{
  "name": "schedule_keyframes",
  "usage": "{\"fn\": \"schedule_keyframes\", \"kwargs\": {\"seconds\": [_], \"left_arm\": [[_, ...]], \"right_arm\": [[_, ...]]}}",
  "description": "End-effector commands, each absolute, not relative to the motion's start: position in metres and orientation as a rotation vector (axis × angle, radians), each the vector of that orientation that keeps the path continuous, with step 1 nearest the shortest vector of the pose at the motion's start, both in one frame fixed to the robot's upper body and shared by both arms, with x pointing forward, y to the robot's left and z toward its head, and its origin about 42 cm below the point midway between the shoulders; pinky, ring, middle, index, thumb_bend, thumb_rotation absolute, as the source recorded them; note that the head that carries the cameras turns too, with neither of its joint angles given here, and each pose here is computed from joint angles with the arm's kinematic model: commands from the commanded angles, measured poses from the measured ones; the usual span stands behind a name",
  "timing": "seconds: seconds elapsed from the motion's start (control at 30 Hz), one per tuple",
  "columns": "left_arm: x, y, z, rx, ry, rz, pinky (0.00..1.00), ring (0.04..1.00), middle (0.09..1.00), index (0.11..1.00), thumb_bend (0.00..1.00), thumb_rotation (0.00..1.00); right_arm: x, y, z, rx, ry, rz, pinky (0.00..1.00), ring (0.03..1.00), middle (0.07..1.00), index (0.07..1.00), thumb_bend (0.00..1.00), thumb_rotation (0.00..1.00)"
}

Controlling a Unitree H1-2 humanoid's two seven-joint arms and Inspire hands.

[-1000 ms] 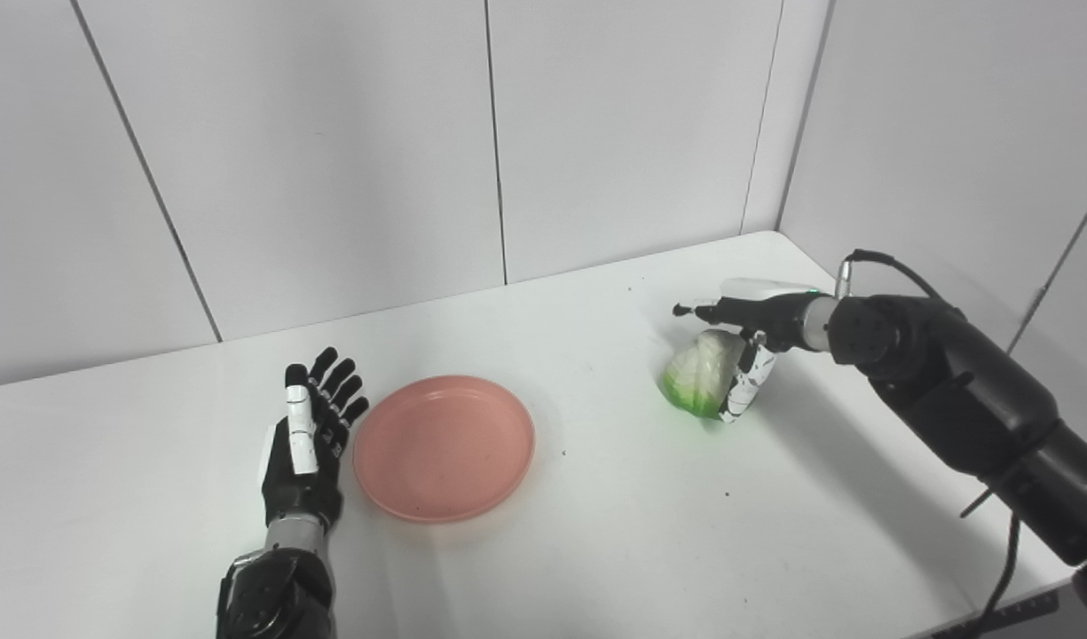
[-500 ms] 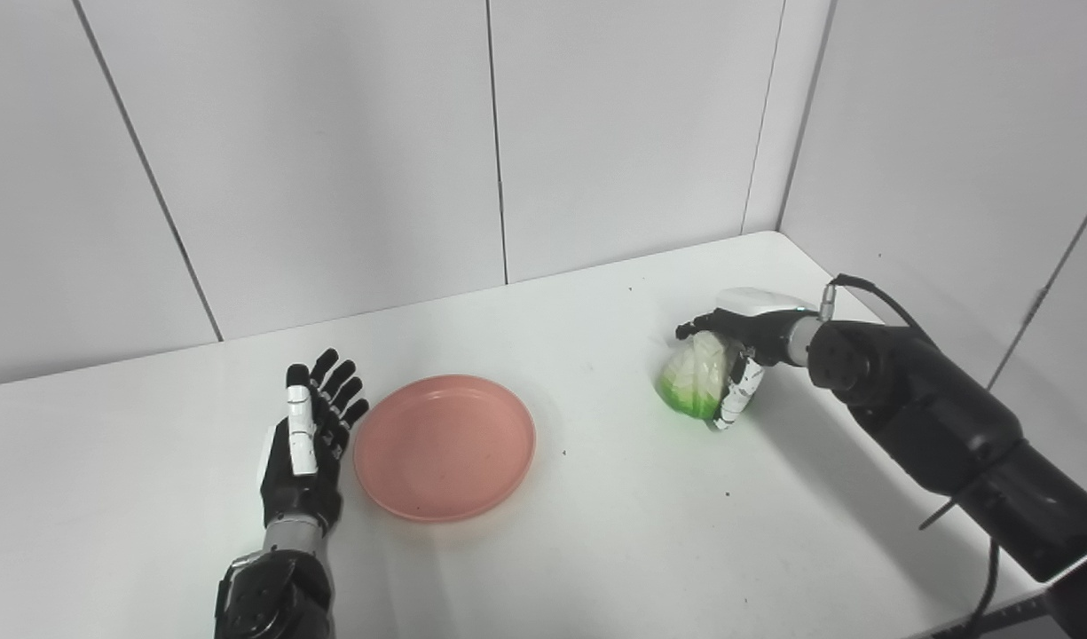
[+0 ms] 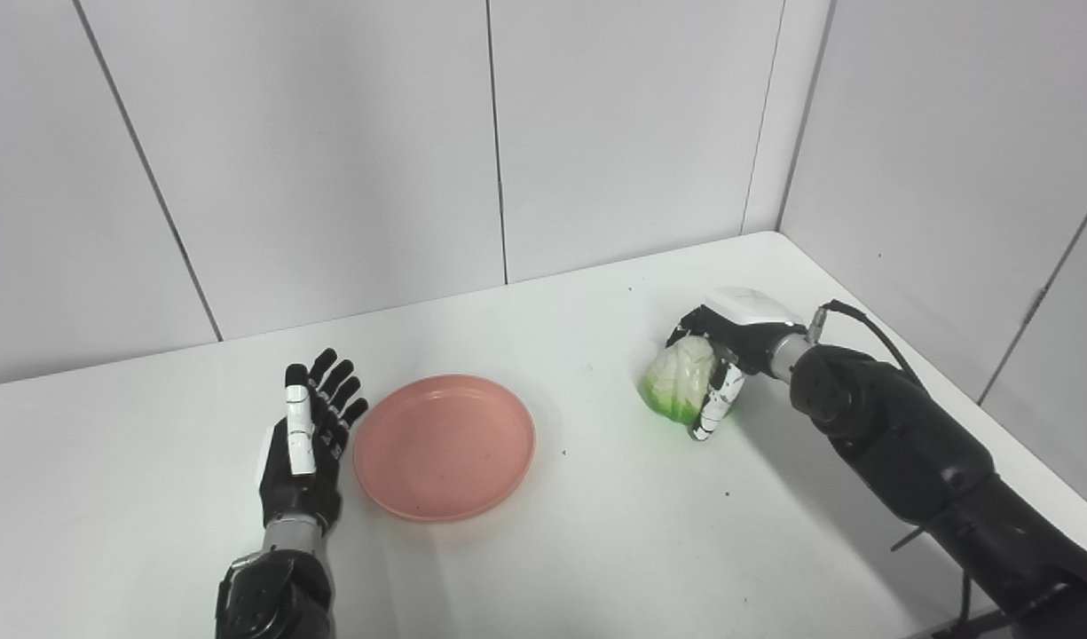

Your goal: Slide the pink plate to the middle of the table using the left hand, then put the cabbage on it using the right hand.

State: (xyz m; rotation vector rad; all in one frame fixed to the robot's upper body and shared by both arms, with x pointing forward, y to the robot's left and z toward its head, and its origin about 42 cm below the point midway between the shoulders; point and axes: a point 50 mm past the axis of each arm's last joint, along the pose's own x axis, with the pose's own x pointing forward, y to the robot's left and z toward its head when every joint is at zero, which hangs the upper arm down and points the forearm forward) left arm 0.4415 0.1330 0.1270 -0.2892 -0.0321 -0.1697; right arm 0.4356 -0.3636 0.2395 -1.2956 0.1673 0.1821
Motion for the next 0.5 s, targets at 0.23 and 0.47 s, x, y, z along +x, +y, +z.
{"fn": "schedule_keyframes", "kwargs": {"seconds": [0.23, 0.47], "left_arm": [[0.447, 0.129, 0.139, -0.292, -0.058, -0.17, 0.87, 0.904, 0.894, 0.871, 0.8, 0.97], [0.446, 0.128, 0.139, -0.295, -0.053, -0.184, 0.88, 0.903, 0.895, 0.874, 0.8, 0.98]], "right_arm": [[0.437, -0.354, 0.28, -1.272, 0.017, 0.118, 0.29, 0.364, 0.481, 0.48, 0.53, 0.0], [0.439, -0.319, 0.309, -1.187, -0.087, 0.143, 0.4, 0.464, 0.515, 0.455, 0.53, 0.0]]}}
